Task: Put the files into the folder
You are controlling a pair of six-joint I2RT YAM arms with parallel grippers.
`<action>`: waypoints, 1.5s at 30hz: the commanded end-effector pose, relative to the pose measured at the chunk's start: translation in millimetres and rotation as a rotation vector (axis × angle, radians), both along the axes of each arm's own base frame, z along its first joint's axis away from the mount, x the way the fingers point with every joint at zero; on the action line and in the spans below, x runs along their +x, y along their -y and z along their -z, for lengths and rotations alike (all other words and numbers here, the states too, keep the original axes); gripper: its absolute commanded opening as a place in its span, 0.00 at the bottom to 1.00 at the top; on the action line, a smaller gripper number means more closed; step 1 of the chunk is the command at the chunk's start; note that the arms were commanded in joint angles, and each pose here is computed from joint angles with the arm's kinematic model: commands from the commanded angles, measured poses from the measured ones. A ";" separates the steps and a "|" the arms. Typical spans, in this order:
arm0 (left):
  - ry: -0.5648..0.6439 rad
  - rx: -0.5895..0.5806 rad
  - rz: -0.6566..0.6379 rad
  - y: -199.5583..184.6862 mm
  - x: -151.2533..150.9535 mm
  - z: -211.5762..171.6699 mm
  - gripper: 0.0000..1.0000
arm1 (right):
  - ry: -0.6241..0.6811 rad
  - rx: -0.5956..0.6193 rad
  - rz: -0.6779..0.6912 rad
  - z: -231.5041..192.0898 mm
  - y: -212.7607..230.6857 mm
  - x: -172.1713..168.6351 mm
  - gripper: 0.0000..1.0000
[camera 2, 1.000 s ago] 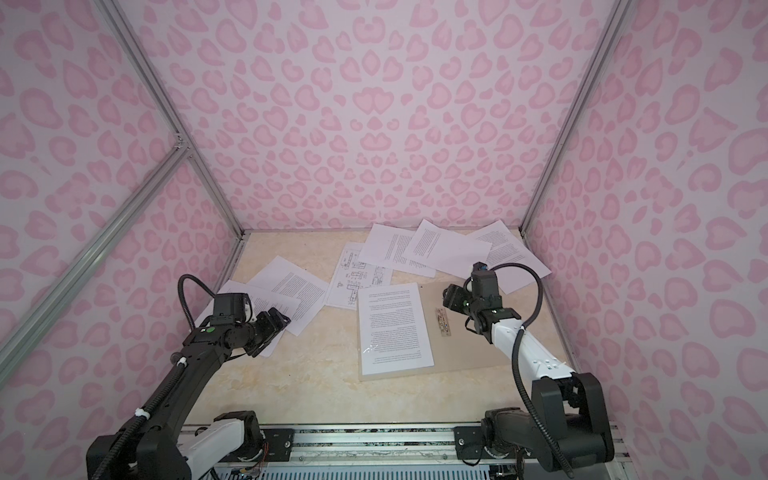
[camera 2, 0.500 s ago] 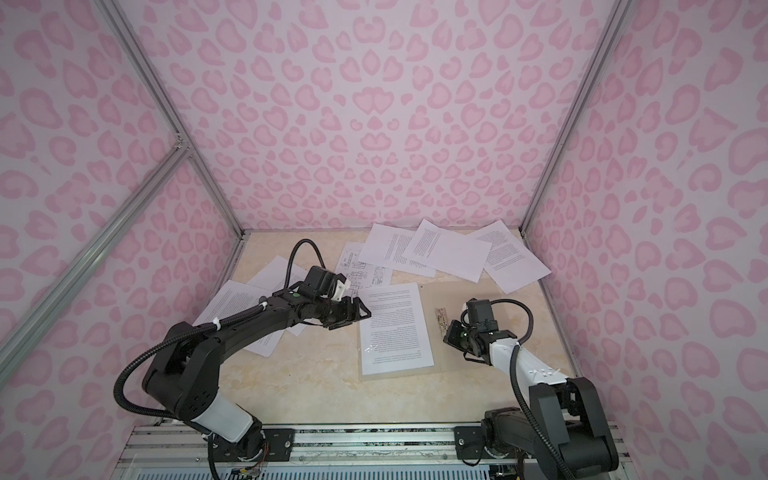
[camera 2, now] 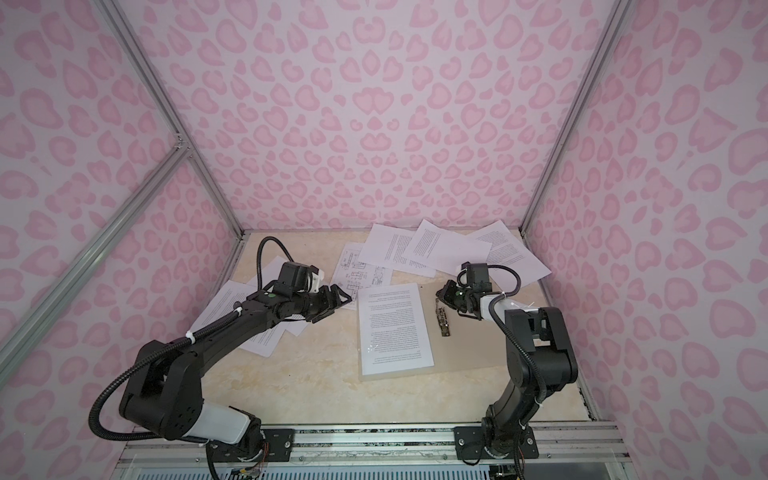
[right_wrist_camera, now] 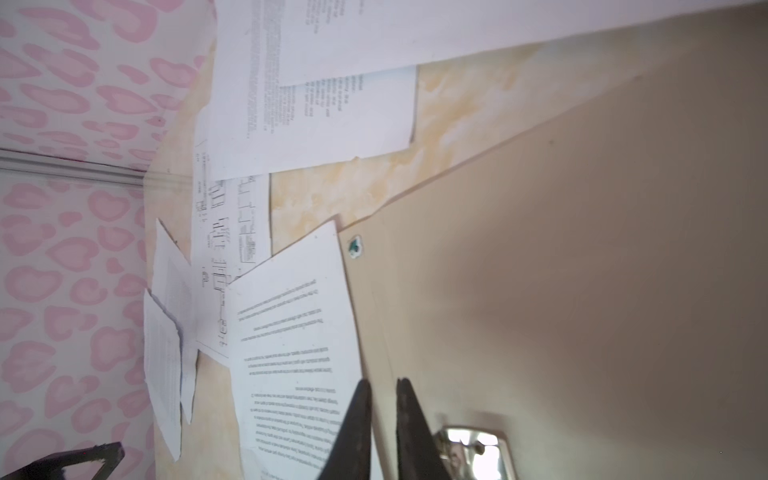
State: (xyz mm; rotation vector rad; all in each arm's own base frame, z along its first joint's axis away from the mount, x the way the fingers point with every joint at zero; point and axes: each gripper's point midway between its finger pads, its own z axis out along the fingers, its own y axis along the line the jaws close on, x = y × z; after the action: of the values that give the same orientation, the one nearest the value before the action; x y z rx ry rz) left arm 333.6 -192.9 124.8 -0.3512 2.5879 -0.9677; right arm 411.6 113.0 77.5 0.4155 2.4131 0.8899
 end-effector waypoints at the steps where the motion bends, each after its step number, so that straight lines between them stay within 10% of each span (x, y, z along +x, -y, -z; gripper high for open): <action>1: -0.022 0.031 -0.138 -41.3 -2.3 5.2 0.86 | 0.153 -0.011 -0.015 -37.9 -6.2 11.8 0.35; 3: -0.018 0.025 -0.204 -67.4 -3.6 5.8 0.87 | 0.196 -0.033 -0.039 -47.2 -10.8 11.5 0.49; 7: -0.022 0.033 -0.281 -102.2 -5.6 1.6 0.87 | 0.124 -0.038 -0.020 -32.5 -9.1 3.0 0.42; 11: -0.020 0.038 -0.320 -122.4 -9.4 -0.7 0.88 | 0.103 -0.288 0.056 -32.0 27.1 -30.1 0.44; 18: -0.038 0.039 -0.356 -139.4 -8.6 6.5 0.88 | 0.015 -0.238 -0.033 -13.6 17.7 -72.6 0.10; 33: -0.046 0.061 -0.430 -155.0 -13.9 0.5 0.88 | 0.016 -0.105 -0.064 8.7 -13.9 13.0 0.04; 45: -0.175 0.178 -0.855 -272.5 -37.8 35.4 1.00 | 0.172 -0.119 -0.211 -46.6 -62.3 -8.9 0.39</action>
State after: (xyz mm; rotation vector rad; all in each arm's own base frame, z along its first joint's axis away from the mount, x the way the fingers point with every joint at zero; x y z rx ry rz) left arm 300.0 53.5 100.1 -1.2675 2.2990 -0.4752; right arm 411.8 170.1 130.8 0.0704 2.3411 0.8187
